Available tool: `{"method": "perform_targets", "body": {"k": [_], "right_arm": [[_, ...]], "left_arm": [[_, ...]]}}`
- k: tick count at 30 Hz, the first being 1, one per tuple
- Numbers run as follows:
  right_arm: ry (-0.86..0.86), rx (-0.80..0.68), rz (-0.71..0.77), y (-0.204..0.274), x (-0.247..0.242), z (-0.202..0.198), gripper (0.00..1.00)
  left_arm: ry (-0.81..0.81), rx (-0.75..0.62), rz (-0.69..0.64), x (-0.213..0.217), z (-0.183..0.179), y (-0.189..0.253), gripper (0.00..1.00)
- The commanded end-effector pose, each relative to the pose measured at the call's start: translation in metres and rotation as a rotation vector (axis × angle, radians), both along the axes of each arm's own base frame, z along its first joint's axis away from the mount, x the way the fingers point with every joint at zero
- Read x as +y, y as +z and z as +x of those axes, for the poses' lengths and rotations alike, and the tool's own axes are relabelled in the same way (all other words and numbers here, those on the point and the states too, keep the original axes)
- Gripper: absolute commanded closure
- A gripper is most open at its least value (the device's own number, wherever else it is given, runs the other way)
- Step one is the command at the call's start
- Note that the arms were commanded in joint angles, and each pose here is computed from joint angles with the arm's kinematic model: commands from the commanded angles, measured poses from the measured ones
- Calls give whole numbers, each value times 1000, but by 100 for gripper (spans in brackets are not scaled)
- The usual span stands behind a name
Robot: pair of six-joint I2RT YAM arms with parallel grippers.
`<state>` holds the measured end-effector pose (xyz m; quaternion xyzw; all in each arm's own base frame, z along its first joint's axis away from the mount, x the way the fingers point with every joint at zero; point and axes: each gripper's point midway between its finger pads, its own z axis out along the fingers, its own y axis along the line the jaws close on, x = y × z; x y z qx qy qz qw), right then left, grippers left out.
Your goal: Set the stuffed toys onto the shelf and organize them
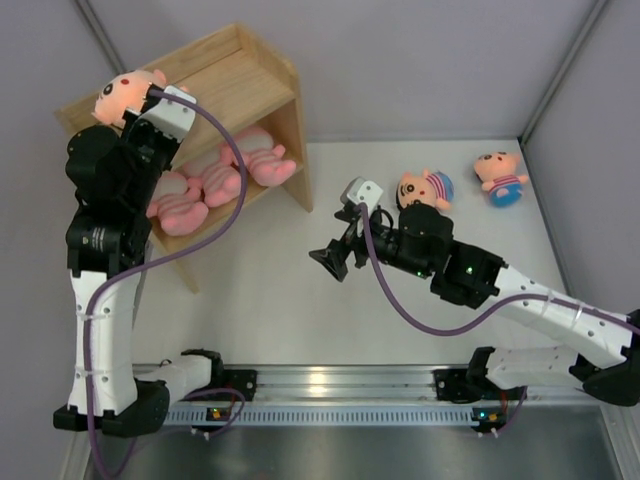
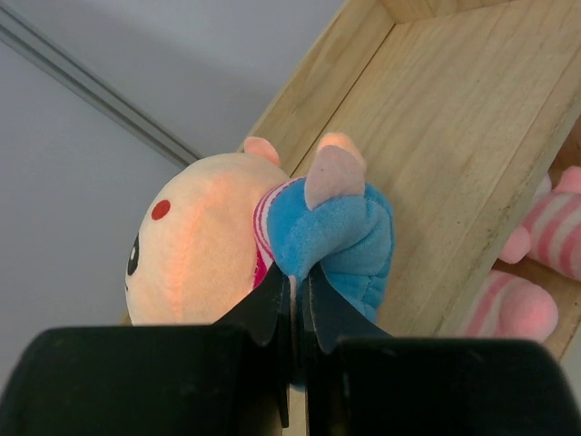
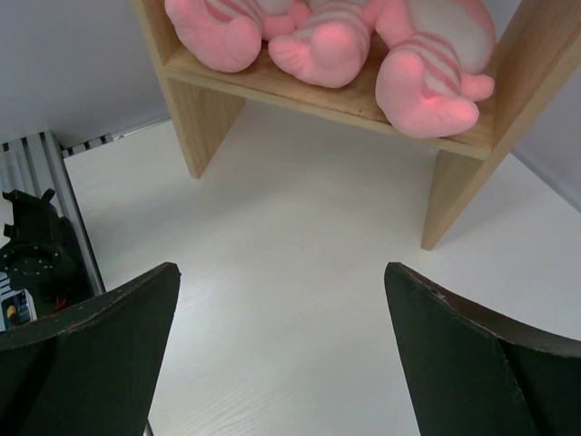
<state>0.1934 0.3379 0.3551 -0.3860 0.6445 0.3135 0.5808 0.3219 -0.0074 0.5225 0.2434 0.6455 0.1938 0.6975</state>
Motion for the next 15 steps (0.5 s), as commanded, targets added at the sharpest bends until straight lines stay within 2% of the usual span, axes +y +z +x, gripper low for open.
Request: {"method": "perform_targets", "body": {"k": [1, 4, 11, 12, 13, 15], "right_arm": [[-13, -13, 57, 17, -9, -2, 5], [-8, -11, 64, 17, -11, -4, 5], [-13, -3, 58, 9, -13, -5, 5], [-5, -1, 57, 8, -12, -6, 5], [2, 1, 58, 8, -12, -7, 5], [14, 3, 59, 8, -10, -8, 4]], "left_arm": [[36, -94, 54, 9, -12, 24, 100], [44, -63, 80, 10, -5, 11, 100], [110, -65, 93, 24, -16, 9, 99], [99, -66, 103, 22, -20, 9, 95], [97, -53, 115, 22, -20, 3, 84], [109, -48, 116, 24, -21, 0, 74]]}}
